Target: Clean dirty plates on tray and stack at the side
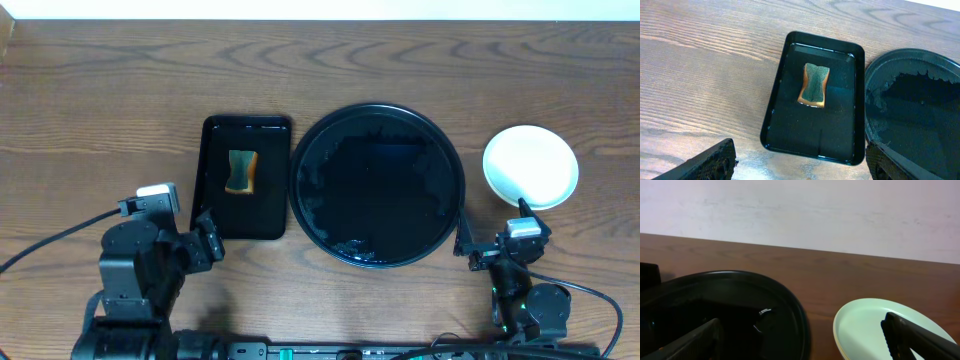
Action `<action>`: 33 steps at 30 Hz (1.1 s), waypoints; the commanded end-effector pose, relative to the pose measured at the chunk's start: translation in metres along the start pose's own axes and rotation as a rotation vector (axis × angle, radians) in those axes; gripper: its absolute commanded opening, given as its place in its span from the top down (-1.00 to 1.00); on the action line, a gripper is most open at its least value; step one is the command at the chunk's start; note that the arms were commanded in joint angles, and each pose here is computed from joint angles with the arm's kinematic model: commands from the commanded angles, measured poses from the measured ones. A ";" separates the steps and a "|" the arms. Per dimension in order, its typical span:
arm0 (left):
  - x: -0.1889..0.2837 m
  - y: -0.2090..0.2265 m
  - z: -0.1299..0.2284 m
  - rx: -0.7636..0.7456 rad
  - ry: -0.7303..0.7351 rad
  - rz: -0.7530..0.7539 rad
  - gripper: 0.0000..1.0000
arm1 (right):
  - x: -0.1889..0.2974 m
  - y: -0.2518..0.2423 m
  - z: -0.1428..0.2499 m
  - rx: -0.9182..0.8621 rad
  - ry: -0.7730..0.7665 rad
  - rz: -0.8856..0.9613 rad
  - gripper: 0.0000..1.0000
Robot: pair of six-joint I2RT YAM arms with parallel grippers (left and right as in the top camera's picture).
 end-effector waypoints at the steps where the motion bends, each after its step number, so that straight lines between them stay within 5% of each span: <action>1: -0.007 0.006 0.014 0.006 -0.012 -0.017 -0.68 | 0.000 0.001 0.001 -0.002 0.001 -0.003 -0.98; 14: -0.057 0.012 0.047 0.034 -0.347 0.048 -0.68 | 0.000 0.001 0.001 -0.002 0.001 -0.003 -0.98; 26: -0.058 0.010 0.027 0.020 -0.726 0.103 -0.69 | 0.000 0.001 0.001 -0.002 0.001 -0.003 -0.99; 33: -0.072 0.013 0.044 -0.039 -0.632 0.066 -0.68 | 0.000 0.001 0.001 -0.002 0.001 -0.003 -0.98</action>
Point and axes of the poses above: each gripper's point midway between its finger pads, its own x axis back along the fingers, its own y axis along the line the jaws close on, z = x × y, the point moved 4 cm from there along x, back along the fingers
